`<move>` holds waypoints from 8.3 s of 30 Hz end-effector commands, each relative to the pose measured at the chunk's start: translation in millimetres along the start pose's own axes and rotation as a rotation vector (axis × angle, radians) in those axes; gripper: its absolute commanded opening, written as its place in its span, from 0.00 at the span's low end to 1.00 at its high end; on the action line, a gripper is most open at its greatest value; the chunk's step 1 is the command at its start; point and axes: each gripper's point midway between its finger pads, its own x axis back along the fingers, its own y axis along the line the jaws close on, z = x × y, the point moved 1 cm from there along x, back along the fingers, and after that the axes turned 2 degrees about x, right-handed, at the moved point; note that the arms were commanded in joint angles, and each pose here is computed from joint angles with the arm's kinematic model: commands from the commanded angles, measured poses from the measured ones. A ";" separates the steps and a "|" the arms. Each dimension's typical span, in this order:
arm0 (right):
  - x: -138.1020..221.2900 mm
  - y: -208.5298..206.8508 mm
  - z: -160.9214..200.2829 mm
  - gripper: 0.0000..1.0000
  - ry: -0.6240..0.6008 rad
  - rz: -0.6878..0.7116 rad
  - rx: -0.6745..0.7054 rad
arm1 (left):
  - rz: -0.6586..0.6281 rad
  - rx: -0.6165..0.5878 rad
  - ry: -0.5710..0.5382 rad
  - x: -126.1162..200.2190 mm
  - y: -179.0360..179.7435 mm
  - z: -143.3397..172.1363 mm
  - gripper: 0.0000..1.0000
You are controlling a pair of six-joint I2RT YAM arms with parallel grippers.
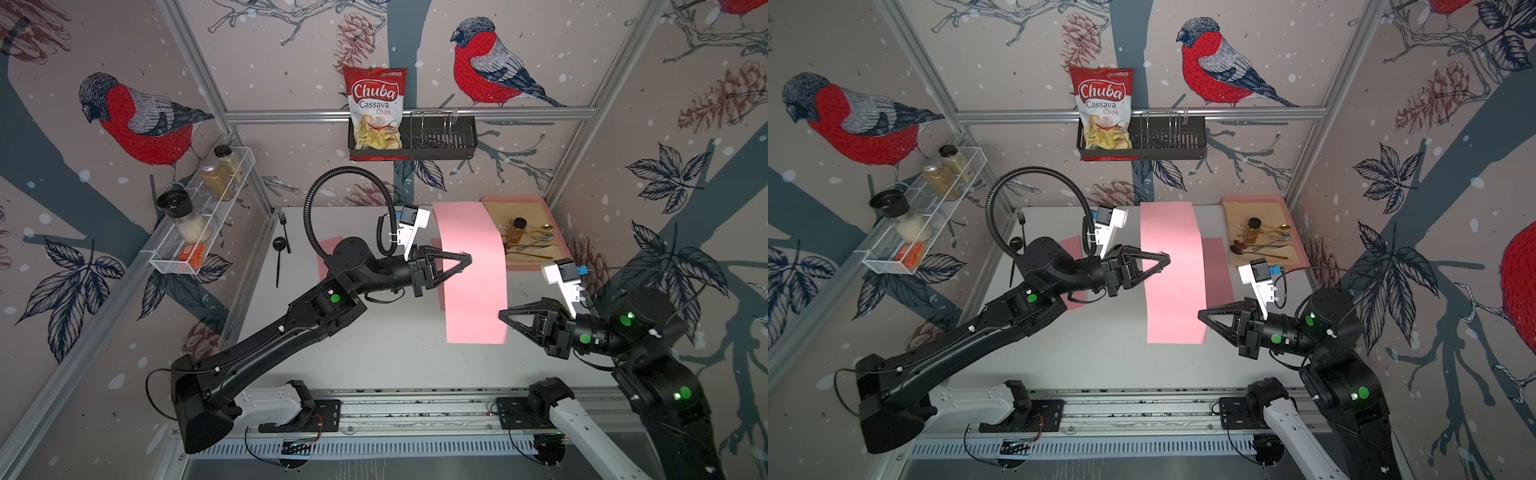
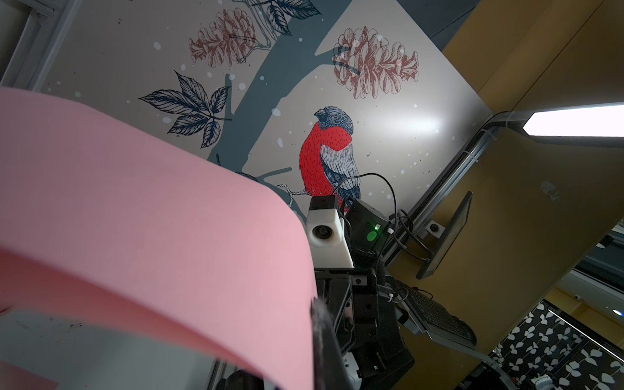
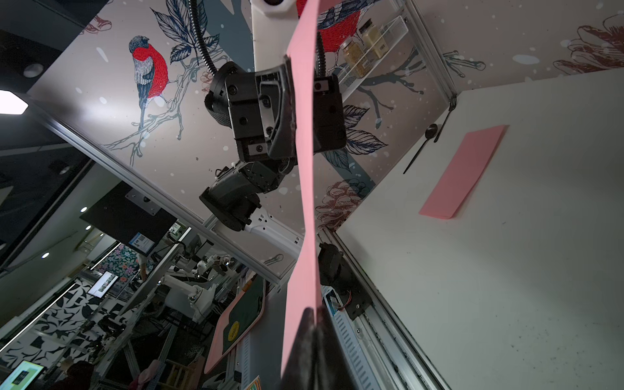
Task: Fold the rectangular paper in half along the long edge
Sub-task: Fold the paper, then place the paper at the center of the board, then move the paper to the center of the board.
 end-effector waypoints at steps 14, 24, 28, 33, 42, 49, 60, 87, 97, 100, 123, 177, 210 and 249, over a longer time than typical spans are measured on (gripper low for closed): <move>1.0 5.3 7.1 0.00 0.023 -0.033 -0.005 | 0.008 -0.045 -0.038 4.7 -6.2 -12.5 0.00; 2.1 -0.2 11.0 0.07 0.022 0.000 -0.031 | 0.012 -0.047 -0.036 3.7 -5.5 -13.7 0.00; 3.3 2.7 12.8 0.01 0.027 -0.008 -0.029 | 0.011 -0.047 -0.035 3.5 -4.5 -14.4 0.00; 3.3 -1.2 16.2 0.06 0.035 0.007 -0.050 | 0.011 -0.051 -0.038 4.9 -5.2 -15.3 0.00; 6.9 -0.6 19.6 0.13 0.032 0.031 -0.060 | 0.011 -0.050 -0.037 5.6 -3.8 -15.6 0.00; 8.2 0.3 21.6 0.01 0.036 0.036 -0.057 | 0.013 -0.051 -0.039 6.0 -4.2 -16.9 0.00; 10.0 -0.7 24.4 0.17 0.042 0.057 -0.067 | 0.012 -0.052 -0.040 6.6 -2.9 -18.5 0.00; 19.2 -29.2 5.9 0.38 -0.023 0.308 -0.029 | -0.098 -0.046 -0.079 32.4 27.9 -29.5 0.00; 17.9 -111.6 -35.8 0.49 -0.187 0.701 -0.002 | -0.595 0.145 -0.074 131.4 198.9 2.9 0.00; 12.2 -153.7 -40.7 0.56 -0.246 0.826 -0.043 | -0.724 0.193 -0.046 159.2 246.1 30.1 0.00; -127.8 -326.7 59.6 0.65 0.167 0.869 -0.187 | -1.244 0.401 0.269 248.2 420.0 143.5 0.00; 11.7 -435.3 82.7 0.55 0.273 1.423 -0.339 | -1.019 0.317 0.136 102.3 379.6 131.6 0.00; -82.7 -428.8 152.0 0.56 0.534 1.227 -0.294 | -1.208 0.392 0.107 144.3 392.3 164.2 0.00; -2.1 -452.8 86.9 0.67 0.225 1.223 -0.415 | -1.216 0.372 0.229 148.4 463.8 160.0 0.00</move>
